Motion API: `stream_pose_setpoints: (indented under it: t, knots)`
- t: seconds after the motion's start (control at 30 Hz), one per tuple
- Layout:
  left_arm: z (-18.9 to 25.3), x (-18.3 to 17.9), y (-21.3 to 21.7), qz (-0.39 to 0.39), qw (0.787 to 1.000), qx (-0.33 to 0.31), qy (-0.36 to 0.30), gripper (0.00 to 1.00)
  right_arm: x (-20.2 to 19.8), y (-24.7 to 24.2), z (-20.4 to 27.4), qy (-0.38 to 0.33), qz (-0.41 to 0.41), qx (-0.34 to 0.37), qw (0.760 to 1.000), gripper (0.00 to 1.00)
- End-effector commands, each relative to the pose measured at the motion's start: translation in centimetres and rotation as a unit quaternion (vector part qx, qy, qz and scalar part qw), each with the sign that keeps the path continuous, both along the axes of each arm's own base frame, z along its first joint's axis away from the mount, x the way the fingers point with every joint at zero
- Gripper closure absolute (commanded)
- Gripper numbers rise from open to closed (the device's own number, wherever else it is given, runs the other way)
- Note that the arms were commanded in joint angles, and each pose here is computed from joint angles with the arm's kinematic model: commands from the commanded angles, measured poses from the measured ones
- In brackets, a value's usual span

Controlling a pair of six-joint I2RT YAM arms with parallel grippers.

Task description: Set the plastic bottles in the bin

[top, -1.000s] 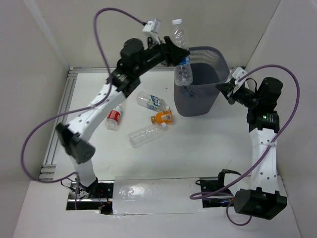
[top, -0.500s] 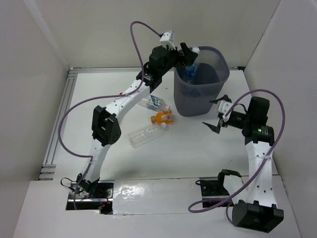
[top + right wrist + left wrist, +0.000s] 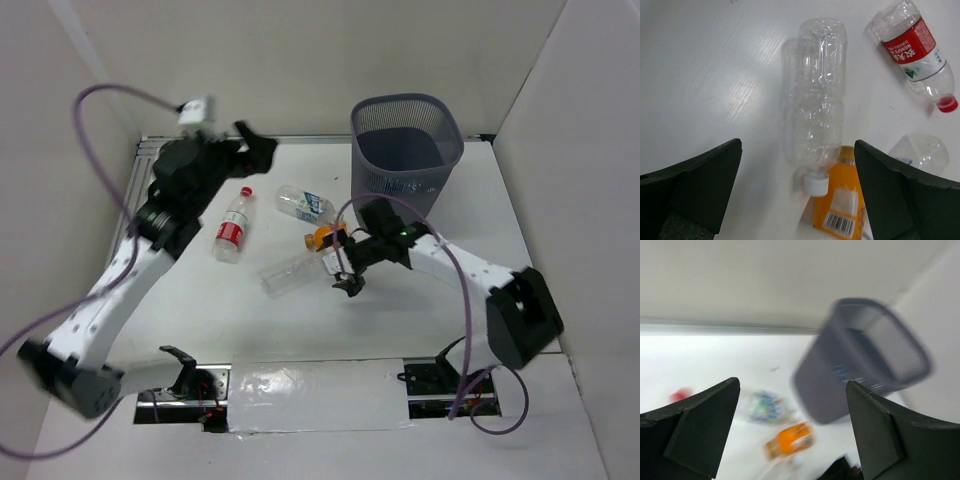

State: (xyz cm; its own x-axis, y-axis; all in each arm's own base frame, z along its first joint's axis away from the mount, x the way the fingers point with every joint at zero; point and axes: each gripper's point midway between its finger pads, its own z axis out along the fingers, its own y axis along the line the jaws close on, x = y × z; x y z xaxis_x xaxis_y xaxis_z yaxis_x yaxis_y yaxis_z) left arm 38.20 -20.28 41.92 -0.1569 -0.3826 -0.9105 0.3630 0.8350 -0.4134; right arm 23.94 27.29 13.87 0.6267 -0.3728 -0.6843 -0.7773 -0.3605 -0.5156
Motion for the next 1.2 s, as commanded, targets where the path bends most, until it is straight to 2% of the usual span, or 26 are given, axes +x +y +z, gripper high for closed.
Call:
stream_pose_setpoints:
  t: [0.0, 0.03, 0.07, 0.1, 0.13, 0.2, 0.3, 0.37, 0.43, 0.47, 0.57, 0.6, 0.63, 0.67, 0.7, 0.73, 0.77, 0.83, 0.87, 0.93, 0.97, 1.0, 1.03, 1.07, 1.17]
  knots:
    - [-12.0, -3.1, 7.1, 0.086, 0.984, 0.073, 0.138, 0.0, 3.7, 3.9, 1.0, -0.068, 0.013, 0.001, 0.998, 0.0]
    - [-16.5, -4.7, 9.0, 0.102, 0.973, 0.09, 0.189, 0.0, 3.6, 4.7, 0.3, -0.062, 0.021, -0.007, 0.998, 0.0]
    - [-17.7, -5.7, 10.1, 0.116, 0.968, 0.089, 0.202, 0.0, 4.4, 5.8, -1.1, -0.056, 0.022, -0.014, 0.998, 0.0]
    - [-17.4, -7.1, 11.0, 0.123, 0.97, 0.083, 0.192, 0.0, 5.0, 6.4, -2.0, -0.058, 0.014, -0.023, 0.998, 0.0]
    - [-19.5, -8.0, 11.9, 0.138, 0.964, 0.081, 0.214, 0.0, 5.0, 7.3, -2.7, -0.046, 0.006, -0.027, 0.999, 0.0]
    - [-20.2, -9.5, 13.6, 0.162, 0.959, 0.071, 0.221, 0.0, 6.6, 8.7, -4.9, -0.041, -0.01, -0.048, 0.998, 0.0]
    - [-21.9, -10.5, 14.7, 0.179, 0.953, 0.061, 0.238, 0.0, 7.0, 9.7, -8.0, -0.017, -0.006, -0.085, 0.996, 0.0]
    - [-22.7, -10.6, 15.4, 0.189, 0.948, 0.06, 0.249, 0.0, 6.5, 10.1, -10.1, -0.003, 0.0, -0.111, 0.994, 0.07]
    - [-22.8, -10.2, 15.7, 0.189, 0.947, 0.069, 0.249, 0.0, 6.3, 10.3, -10.6, 0.009, 0.004, -0.128, 0.992, 0.18]
    - [-23.9, -9.9, 16.0, 0.191, 0.942, 0.076, 0.267, 0.0, 6.3, 10.1, -11.6, 0.019, 0.003, -0.142, 0.99, 0.37]
    - [-23.4, -7.5, 16.4, 0.179, 0.947, 0.082, 0.253, 0.0, 5.9, 9.8, -10.7, 0.047, 0.005, -0.15, 0.988, 0.6]
    - [-24.6, -6.4, 16.4, 0.172, 0.943, 0.091, 0.27, 0.0, 5.3, 9.6, -9.7, 0.06, 0.01, -0.152, 0.986, 0.7]
    - [-24.7, -5.6, 16.5, 0.166, 0.944, 0.095, 0.269, 0.0, 4.9, 9.7, -8.3, 0.07, 0.018, -0.137, 0.988, 0.72]
    - [-23.6, -4.1, 16.2, 0.153, 0.952, 0.099, 0.246, 0.0, 4.9, 9.5, -6.8, 0.071, 0.023, -0.123, 0.99, 0.73]
    - [-23.5, -3.1, 16.6, 0.148, 0.953, 0.102, 0.242, 0.0, 4.6, 10.1, -2.7, 0.055, 0.032, -0.09, 0.994, 0.73]
    - [-24.6, -1.9, 16.3, 0.136, 0.951, 0.113, 0.252, 0.0, 3.7, 9.9, -0.6, 0.069, 0.043, -0.072, 0.994, 0.75]
    - [-23.7, -0.7, 16.2, 0.119, 0.957, 0.123, 0.235, 0.0, 3.2, 9.9, 1.6, 0.077, 0.041, -0.058, 0.994, 0.76]
    - [-23.5, 1.2, 16.2, 0.107, 0.958, 0.133, 0.228, 0.0, 2.5, 10.6, 8.9, 0.064, 0.043, 0.003, 0.997, 0.76]
    - [-24.1, 2.6, 16.0, 0.097, 0.956, 0.143, 0.235, 0.0, 2.7, 10.2, 11.1, 0.079, 0.022, 0.02, 0.996, 0.76]
    - [-24.9, 3.6, 16.8, 0.103, 0.951, 0.148, 0.25, 0.0, 2.7, 9.8, 17.3, 0.053, 0.002, 0.071, 0.996, 0.76]
    - [-25.2, 3.9, 16.5, 0.094, 0.952, 0.146, 0.253, 0.0, 4.0, 9.4, 19.6, 0.026, -0.023, 0.096, 0.995, 0.76]
    - [-25.8, 4.1, 16.2, 0.08, 0.951, 0.149, 0.259, 0.0, 4.8, 8.9, 21.3, 0.036, -0.06, 0.113, 0.991, 0.76]
    - [-26.0, 4.4, 16.4, 0.076, 0.952, 0.151, 0.256, 0.0, 5.0, 8.4, 23.3, 0.016, -0.081, 0.133, 0.988, 0.76]
    - [-25.8, 4.5, 16.2, 0.07, 0.954, 0.149, 0.25, 0.0, 7.2, 7.4, 25.9, -0.024, -0.126, 0.156, 0.979, 0.76]
    - [-26.6, 4.4, 15.0, 0.03, 0.956, 0.152, 0.247, 0.0, 11.7, 4.0, 30.8, -0.07, -0.24, 0.2, 0.947, 0.75]
